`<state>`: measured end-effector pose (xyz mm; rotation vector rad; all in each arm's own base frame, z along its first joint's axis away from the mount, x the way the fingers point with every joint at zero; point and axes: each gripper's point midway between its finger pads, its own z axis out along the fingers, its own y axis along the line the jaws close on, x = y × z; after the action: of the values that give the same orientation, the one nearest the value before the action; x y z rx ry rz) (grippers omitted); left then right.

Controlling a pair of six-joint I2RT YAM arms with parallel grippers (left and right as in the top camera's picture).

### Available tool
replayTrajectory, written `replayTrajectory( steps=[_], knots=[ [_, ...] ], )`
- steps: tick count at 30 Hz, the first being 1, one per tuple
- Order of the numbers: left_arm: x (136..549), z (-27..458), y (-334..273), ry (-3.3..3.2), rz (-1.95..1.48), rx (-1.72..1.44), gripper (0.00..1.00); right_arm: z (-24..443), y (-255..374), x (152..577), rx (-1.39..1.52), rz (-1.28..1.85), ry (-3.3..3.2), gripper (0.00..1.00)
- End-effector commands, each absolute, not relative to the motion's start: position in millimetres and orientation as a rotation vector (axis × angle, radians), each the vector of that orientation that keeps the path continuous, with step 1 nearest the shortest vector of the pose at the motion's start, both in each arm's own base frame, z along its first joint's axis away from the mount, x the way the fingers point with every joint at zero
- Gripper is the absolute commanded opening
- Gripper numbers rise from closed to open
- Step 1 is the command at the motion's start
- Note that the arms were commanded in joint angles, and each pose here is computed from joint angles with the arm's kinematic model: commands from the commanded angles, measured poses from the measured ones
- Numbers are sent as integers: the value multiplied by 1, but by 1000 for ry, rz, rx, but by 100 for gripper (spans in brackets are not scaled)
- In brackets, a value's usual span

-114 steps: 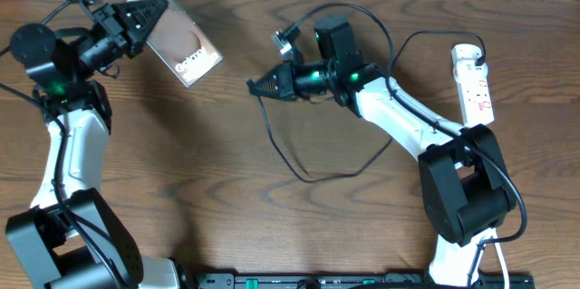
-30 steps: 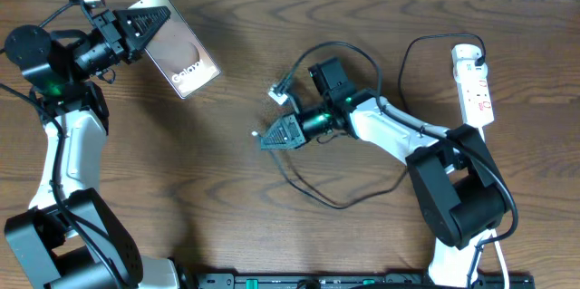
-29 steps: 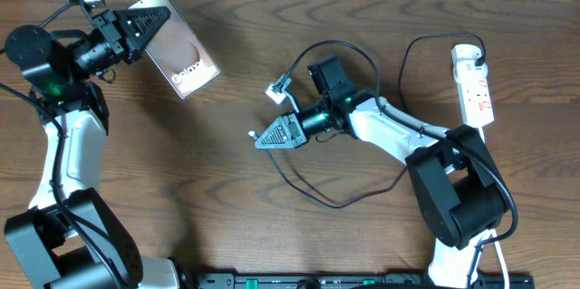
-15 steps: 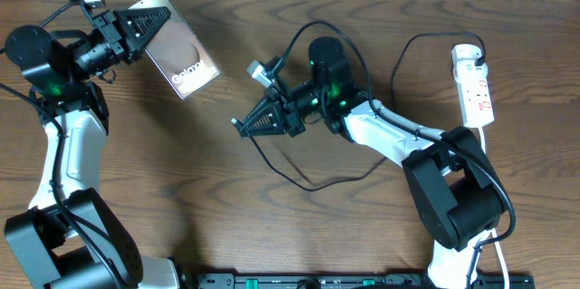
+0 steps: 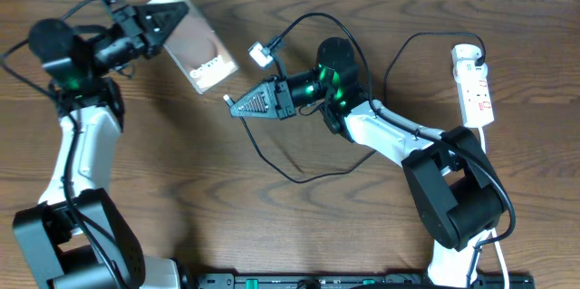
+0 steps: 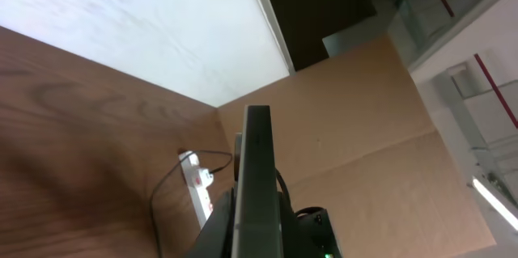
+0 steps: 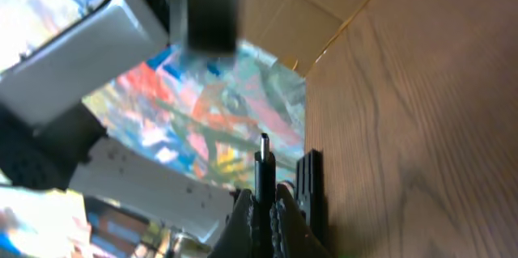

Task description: Plug charger to phone and switch on socket

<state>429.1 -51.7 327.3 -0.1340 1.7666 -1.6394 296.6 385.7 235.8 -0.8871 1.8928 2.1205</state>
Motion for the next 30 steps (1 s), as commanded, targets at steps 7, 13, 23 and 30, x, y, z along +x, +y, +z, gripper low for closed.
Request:
replayTrajectory(
  steps=[7,13,23,30],
  knots=[
    [436,344,-48,1704,-1576,-145,7,256,381,307,-848,2112,1823,1],
    [438,345,-46,1695,-1567,-158,7,256,379,305,-865,2116,1824,1],
    [436,344,-48,1703,-1575,-146,7,262,373,312,-871,2085,1770,1],
    [435,344,-50,1709,-1582,-138,7,262,369,316,-863,2075,1767,1]
  ],
)
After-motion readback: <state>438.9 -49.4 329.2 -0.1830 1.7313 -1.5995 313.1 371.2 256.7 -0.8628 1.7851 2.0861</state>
